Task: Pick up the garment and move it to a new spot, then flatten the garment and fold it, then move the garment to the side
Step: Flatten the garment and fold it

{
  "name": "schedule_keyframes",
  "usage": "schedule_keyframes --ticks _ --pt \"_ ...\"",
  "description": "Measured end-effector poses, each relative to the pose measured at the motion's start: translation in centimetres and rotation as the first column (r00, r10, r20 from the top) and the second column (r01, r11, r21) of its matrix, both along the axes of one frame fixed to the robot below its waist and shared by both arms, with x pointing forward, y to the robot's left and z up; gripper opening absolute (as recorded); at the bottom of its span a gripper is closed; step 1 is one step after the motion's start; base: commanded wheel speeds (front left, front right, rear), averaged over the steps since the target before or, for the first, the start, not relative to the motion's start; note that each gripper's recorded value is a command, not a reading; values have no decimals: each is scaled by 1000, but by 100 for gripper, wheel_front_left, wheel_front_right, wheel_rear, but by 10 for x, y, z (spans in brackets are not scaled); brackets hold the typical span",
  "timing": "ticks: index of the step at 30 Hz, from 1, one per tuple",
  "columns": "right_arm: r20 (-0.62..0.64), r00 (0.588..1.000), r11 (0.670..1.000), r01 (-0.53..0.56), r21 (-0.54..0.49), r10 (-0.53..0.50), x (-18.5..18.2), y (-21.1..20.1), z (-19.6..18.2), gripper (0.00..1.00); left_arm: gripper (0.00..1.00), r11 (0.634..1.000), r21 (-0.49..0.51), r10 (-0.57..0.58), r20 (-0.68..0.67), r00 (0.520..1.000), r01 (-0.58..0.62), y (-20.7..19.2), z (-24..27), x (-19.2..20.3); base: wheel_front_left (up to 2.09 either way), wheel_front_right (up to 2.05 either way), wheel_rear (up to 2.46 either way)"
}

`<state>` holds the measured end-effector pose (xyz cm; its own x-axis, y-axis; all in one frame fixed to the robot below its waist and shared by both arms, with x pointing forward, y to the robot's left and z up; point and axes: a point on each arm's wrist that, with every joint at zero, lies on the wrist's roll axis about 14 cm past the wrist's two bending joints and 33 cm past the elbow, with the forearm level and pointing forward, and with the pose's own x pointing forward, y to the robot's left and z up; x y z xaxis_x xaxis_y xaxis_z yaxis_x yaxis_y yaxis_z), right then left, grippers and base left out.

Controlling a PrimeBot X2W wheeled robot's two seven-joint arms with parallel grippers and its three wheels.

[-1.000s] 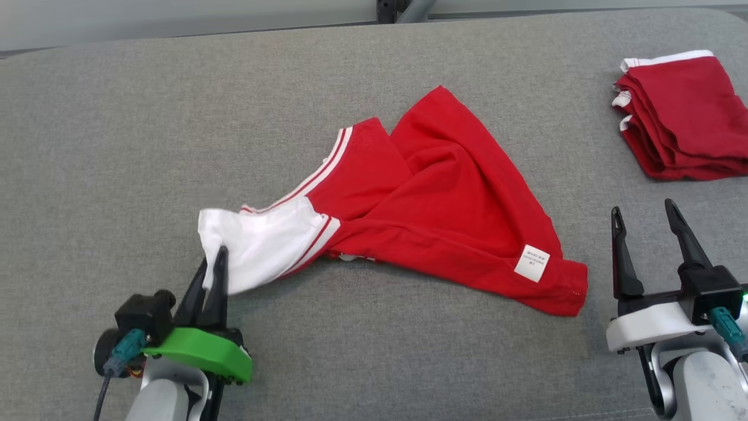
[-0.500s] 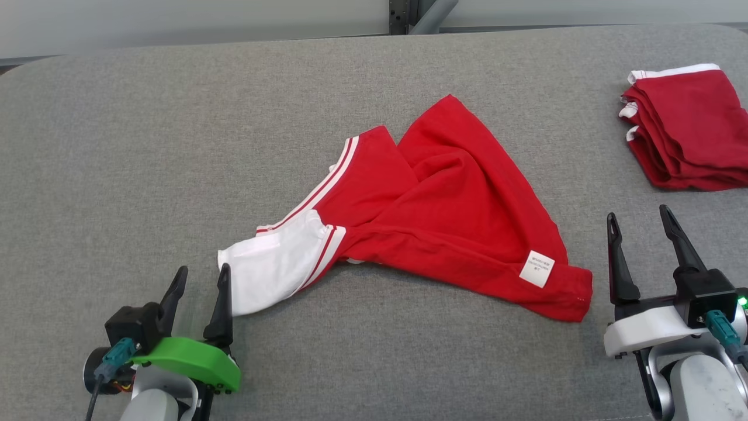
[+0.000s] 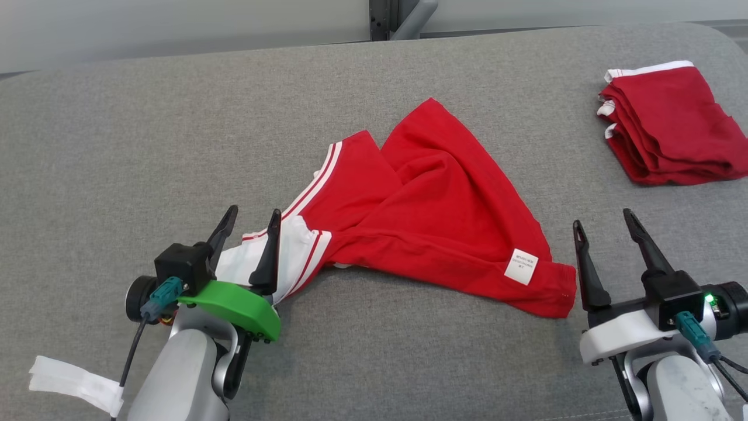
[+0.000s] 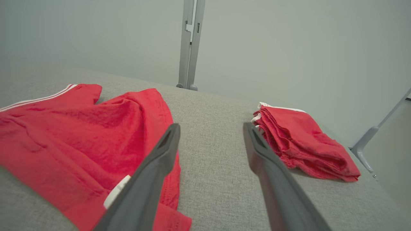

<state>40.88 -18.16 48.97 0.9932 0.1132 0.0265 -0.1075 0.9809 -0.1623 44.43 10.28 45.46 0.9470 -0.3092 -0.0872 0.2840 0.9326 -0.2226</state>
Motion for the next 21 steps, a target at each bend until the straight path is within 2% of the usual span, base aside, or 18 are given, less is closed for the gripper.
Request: schedule_keyframes --ticks 13,21 --pt "41 986 987 -161 4 161 18 49 14 100 100 1000 18 15 -4 1000 -14 6 -1 -21 0 0 0" --pt "39 985 986 -169 5 168 20 52 13 100 100 996 37 -79 -15 997 80 -27 -2 -20 0 0 0"
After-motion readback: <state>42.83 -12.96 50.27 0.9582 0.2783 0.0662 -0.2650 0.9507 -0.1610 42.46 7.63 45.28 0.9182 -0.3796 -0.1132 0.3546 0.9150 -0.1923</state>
